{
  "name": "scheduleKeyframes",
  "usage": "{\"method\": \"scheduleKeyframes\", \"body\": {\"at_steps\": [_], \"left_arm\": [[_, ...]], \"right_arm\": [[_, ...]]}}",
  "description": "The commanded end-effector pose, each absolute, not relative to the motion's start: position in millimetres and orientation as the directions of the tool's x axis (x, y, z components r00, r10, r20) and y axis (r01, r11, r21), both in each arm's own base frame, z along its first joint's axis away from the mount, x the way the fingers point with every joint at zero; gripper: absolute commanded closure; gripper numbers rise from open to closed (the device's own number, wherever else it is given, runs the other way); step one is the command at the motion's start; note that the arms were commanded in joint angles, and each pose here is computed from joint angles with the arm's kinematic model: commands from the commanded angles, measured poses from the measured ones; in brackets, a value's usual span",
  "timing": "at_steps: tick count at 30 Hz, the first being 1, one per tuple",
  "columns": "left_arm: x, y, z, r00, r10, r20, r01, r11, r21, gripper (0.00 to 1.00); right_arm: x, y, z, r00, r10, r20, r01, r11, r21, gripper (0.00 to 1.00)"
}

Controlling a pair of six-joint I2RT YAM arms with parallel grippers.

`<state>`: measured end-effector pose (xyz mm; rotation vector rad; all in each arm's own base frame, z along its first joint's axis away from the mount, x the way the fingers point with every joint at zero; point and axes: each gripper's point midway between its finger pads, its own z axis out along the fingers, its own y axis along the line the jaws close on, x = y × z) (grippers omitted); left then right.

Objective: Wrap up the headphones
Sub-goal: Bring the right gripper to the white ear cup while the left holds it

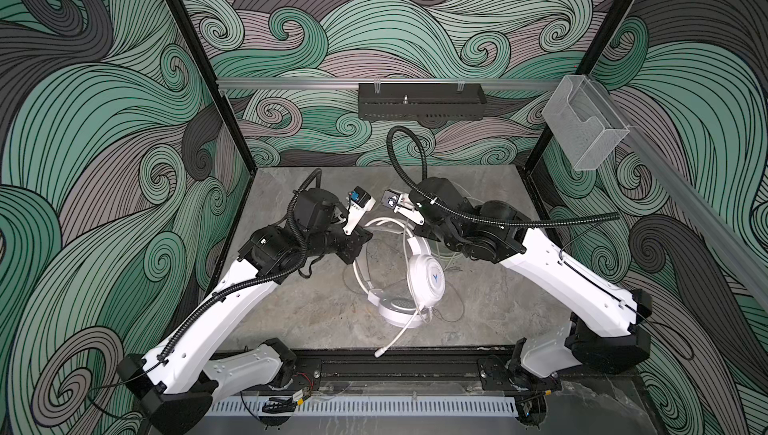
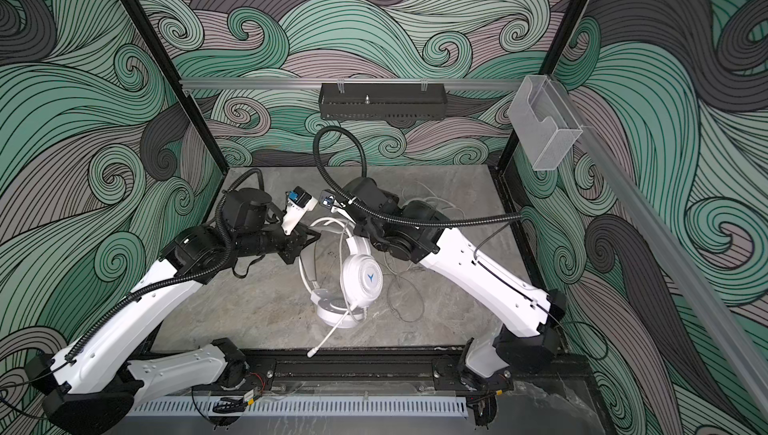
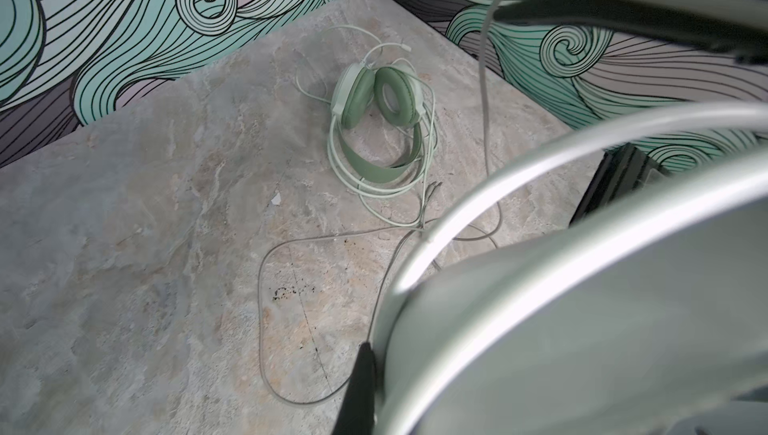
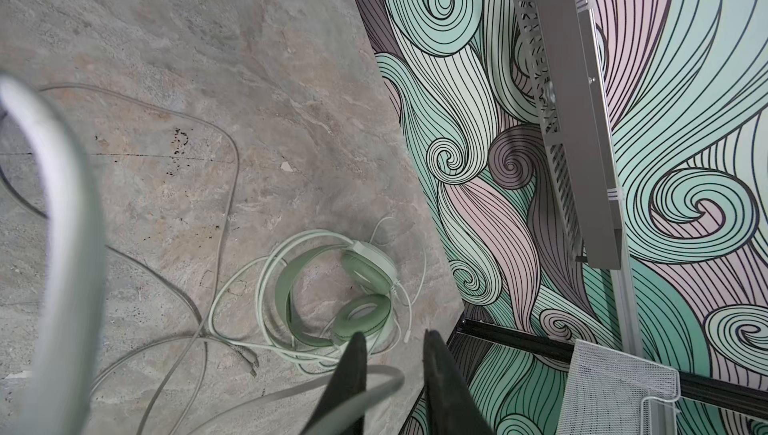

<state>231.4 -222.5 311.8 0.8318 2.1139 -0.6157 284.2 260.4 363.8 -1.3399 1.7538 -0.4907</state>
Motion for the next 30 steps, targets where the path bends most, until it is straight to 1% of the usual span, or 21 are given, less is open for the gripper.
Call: {"method": "scheduleKeyframes", "body": {"at_steps": [1,6,9,13,15,16,18,26,30], "left_arm": [[222.5,-233.4,332.7,-0.472,0.285,-0.834,0.753,0.622,-0.214,1.00],[221.7,-232.4,341.6,-0.468,0.245,-0.849,0.745,0.626,-0.230,1.00],[222.4,-229.4,353.9,-0.458,0.193,-0.868,0.729,0.639,-0.243,1.00],[218.4,-233.3,370.9,-0.450,0.160,-0.878,0.744,0.612,-0.269,1.00],[216.4,-235.9,379.9,-0.446,0.142,-0.883,0.752,0.594,-0.284,1.00],[214.9,-237.3,384.7,-0.445,0.131,-0.886,0.757,0.584,-0.294,1.00],[212.7,-238.4,393.2,-0.441,0.110,-0.891,0.762,0.570,-0.306,1.00],[205.7,-238.8,434.0,-0.422,0.006,-0.906,0.771,0.528,-0.356,1.00],[204.8,-236.0,462.0,-0.395,-0.048,-0.917,0.773,0.523,-0.360,1.00]], "right_arm": [[282.3,249.2,367.3,-0.078,-0.911,-0.405,-0.574,0.373,-0.729,0.66],[282.3,241.6,366.8,-0.083,-0.900,-0.428,-0.568,0.396,-0.722,0.63],[277.1,240.8,370.9,-0.060,-0.869,-0.491,-0.574,0.432,-0.695,0.56],[270.1,244.1,372.4,-0.030,-0.805,-0.593,-0.608,0.486,-0.628,0.48],[267.9,246.2,375.2,-0.022,-0.773,-0.634,-0.621,0.507,-0.597,0.46],[266.2,248.6,376.7,-0.013,-0.751,-0.660,-0.637,0.515,-0.574,0.45],[263.4,251.1,381.9,0.003,-0.708,-0.707,-0.650,0.536,-0.540,0.39],[250.7,249.0,394.4,0.017,-0.487,-0.873,-0.719,0.601,-0.350,0.27],[250.9,248.2,394.5,-0.016,-0.356,-0.934,-0.750,0.622,-0.225,0.26]]}}
